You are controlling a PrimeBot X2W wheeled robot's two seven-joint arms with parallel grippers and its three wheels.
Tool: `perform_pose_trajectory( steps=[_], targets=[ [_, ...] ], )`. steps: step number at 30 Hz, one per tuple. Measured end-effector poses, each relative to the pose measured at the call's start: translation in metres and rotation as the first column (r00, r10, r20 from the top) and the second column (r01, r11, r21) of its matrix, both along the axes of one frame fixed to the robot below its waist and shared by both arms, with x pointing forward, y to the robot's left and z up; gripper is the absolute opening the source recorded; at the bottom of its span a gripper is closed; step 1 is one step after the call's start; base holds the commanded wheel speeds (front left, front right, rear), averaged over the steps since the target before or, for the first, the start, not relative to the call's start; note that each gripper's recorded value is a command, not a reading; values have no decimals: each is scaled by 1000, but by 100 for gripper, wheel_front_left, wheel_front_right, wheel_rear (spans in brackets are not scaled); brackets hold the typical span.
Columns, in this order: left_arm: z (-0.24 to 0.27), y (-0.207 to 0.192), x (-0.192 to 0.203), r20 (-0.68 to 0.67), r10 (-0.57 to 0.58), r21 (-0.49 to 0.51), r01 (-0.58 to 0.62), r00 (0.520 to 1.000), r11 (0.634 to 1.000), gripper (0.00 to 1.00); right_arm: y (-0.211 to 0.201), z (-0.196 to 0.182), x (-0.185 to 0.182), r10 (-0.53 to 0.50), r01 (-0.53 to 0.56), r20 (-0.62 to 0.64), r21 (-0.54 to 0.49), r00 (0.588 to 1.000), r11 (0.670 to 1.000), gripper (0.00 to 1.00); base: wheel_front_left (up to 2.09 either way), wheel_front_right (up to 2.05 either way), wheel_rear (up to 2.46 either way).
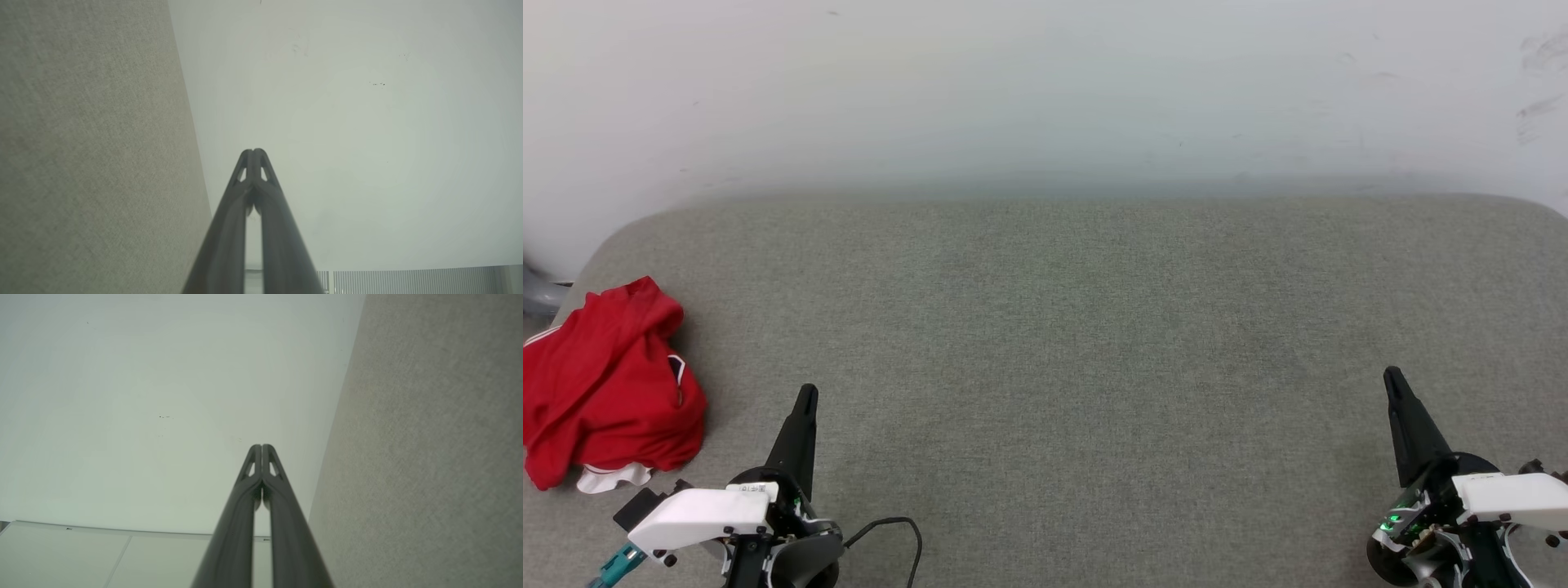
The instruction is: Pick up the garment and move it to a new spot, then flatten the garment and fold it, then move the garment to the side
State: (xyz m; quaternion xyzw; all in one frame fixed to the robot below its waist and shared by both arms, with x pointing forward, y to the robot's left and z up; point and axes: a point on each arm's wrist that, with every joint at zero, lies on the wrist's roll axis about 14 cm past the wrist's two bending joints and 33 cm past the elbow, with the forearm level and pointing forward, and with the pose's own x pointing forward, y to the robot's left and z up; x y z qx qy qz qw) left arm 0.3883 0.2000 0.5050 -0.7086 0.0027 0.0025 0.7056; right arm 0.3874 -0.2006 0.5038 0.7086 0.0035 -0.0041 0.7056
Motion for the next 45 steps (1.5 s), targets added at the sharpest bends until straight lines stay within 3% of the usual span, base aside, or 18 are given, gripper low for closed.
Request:
perform_pose_trajectory(
  steps=[27, 28, 45],
  targets=[
    [-6, -1, -2, -17, -2, -2, 1, 1000, 1000, 0, 0, -6, -3, -1, 1, -19, 2, 1000, 1000, 0, 0, 0, 0],
    [-11, -1, -4, -33, -2, -3, 2, 999, 1000, 100, 0, -12, -5, -2, 2, -35, 3, 999, 1000, 100, 0, 0, 0],
    [11, -13, -3, 37, 6, 8, -6, 999, 1000, 100, 6, 4, -7, -22, 22, 18, -43, 1000, 999, 100, 0, 0, 0]
  ],
)
